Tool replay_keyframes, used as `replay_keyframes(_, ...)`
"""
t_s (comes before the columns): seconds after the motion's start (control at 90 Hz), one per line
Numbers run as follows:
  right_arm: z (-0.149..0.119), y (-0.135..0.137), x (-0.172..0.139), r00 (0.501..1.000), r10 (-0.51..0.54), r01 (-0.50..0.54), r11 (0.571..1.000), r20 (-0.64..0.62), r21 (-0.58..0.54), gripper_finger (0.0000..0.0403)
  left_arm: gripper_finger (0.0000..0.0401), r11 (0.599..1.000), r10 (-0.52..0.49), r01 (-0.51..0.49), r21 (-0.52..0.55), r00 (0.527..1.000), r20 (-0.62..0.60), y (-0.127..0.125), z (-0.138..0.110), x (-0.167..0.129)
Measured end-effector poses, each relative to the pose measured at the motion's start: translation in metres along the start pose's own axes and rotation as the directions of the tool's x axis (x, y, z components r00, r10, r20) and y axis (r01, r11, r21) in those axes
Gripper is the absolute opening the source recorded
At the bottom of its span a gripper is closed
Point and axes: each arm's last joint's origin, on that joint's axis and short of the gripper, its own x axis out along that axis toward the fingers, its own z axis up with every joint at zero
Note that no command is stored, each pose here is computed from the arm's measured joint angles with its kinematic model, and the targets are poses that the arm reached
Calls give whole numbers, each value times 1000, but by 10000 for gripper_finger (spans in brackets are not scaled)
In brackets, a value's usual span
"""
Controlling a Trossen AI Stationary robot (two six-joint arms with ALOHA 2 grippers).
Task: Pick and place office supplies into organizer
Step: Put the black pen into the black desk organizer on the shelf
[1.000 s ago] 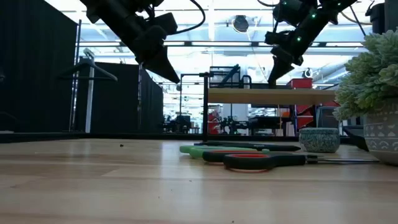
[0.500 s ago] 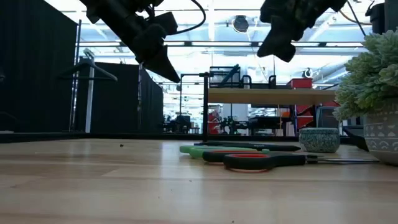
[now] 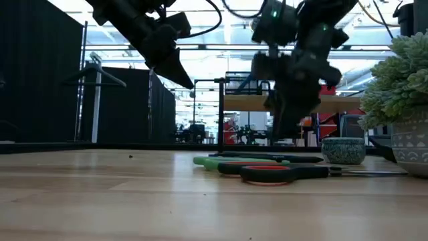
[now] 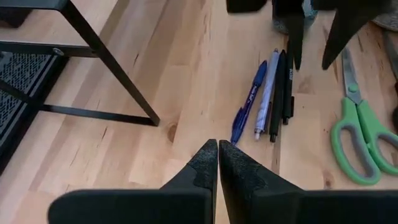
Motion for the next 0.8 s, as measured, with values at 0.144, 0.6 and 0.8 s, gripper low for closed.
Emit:
replay_keyframes(0.144, 3, 0, 7, 1000, -12, 12, 1000, 22, -3, 106, 3, 1000, 0, 0, 0, 1000, 0, 0, 0, 0)
replay_keyframes(0.6, 0, -5, 30, 996, -88, 88, 996, -7, 3, 100, 3, 1000, 0, 0, 0, 1000, 0, 0, 0, 0)
replay_keyframes(0.8, -1, -6, 34, 991, -133, 133, 991, -16, -1, 66, 3, 1000, 0, 0, 0, 1000, 0, 0, 0, 0)
